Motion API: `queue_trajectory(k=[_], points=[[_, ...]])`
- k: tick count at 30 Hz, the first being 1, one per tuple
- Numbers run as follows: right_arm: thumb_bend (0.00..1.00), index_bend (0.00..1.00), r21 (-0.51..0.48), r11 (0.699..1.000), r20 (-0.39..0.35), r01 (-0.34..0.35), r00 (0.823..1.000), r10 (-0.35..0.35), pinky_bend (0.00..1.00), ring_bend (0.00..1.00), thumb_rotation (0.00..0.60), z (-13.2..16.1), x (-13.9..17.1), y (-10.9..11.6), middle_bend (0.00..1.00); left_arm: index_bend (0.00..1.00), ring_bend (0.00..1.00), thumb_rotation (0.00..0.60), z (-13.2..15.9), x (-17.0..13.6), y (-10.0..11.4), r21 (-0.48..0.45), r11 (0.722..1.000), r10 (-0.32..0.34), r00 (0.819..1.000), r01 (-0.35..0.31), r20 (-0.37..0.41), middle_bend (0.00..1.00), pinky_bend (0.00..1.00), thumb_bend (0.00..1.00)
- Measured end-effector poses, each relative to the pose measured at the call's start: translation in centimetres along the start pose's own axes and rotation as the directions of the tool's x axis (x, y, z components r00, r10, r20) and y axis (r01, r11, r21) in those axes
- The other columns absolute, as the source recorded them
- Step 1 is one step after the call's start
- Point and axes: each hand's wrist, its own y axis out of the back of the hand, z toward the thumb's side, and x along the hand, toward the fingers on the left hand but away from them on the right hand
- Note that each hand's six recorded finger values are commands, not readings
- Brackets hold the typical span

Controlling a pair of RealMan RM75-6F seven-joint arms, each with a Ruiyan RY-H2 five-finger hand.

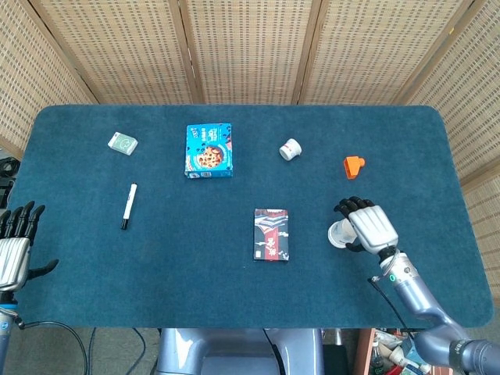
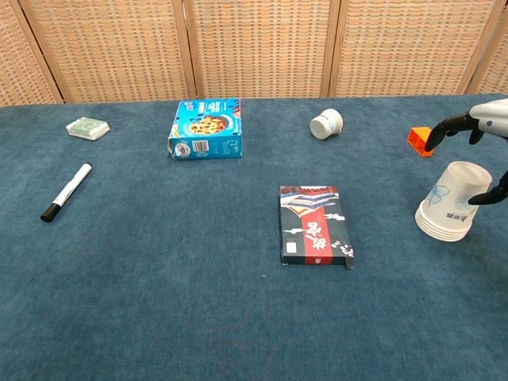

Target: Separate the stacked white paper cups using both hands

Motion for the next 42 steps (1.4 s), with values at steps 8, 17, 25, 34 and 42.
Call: queue_trajectory(k=[8, 17, 25, 34, 42], points=[[0.35, 0.37, -0.016, 0.999, 0.029, -0.046, 0.998, 0.047, 0.49, 0.32, 0.600, -0.5, -0.4, -0.8, 0.43, 0.00, 0.00, 0.600, 0.2, 0.1, -0.1, 0.003, 1.000, -0.007, 1.000, 0.007, 0.007, 0.00, 0.00, 0.16], [0.44, 0.52, -0.033, 0.997, 0.046, -0.064, 0.997, 0.066, 0.61, 0.47, 0.600, -0.9, -1.1, -1.5, 0.58, 0.00, 0.00, 0.600, 0.1, 0.2, -0.2, 0.002, 1.000, -0.009, 1.000, 0.009, 0.008, 0.00, 0.00, 0.16], [0.48, 0.54, -0.088, 0.995, 0.026, -0.038, 0.999, 0.041, 0.61, 0.49, 0.600, -0.7, -1.1, -1.0, 0.60, 0.00, 0.00, 0.600, 0.2, 0.3, -0.3, -0.002, 1.000, -0.012, 1.000, 0.012, 0.013, 0.00, 0.00, 0.16], [0.50, 0.55, -0.342, 0.940, -0.009, 0.016, 1.000, -0.021, 0.61, 0.49, 0.600, -0.4, -1.0, 2.7, 0.62, 0.00, 0.00, 0.600, 2.1, 2.5, 0.8, -0.045, 0.998, 0.048, 0.991, -0.043, 0.125, 0.00, 0.00, 0.16], [0.51, 0.55, -0.685, 0.728, -0.041, -0.004, 0.999, -0.033, 0.61, 0.49, 0.600, 0.8, -2.3, 6.8, 0.62, 0.00, 0.00, 0.600, 7.5, 7.2, 2.2, -0.096, 0.992, 0.111, 0.931, -0.082, 0.348, 0.00, 0.00, 0.16]])
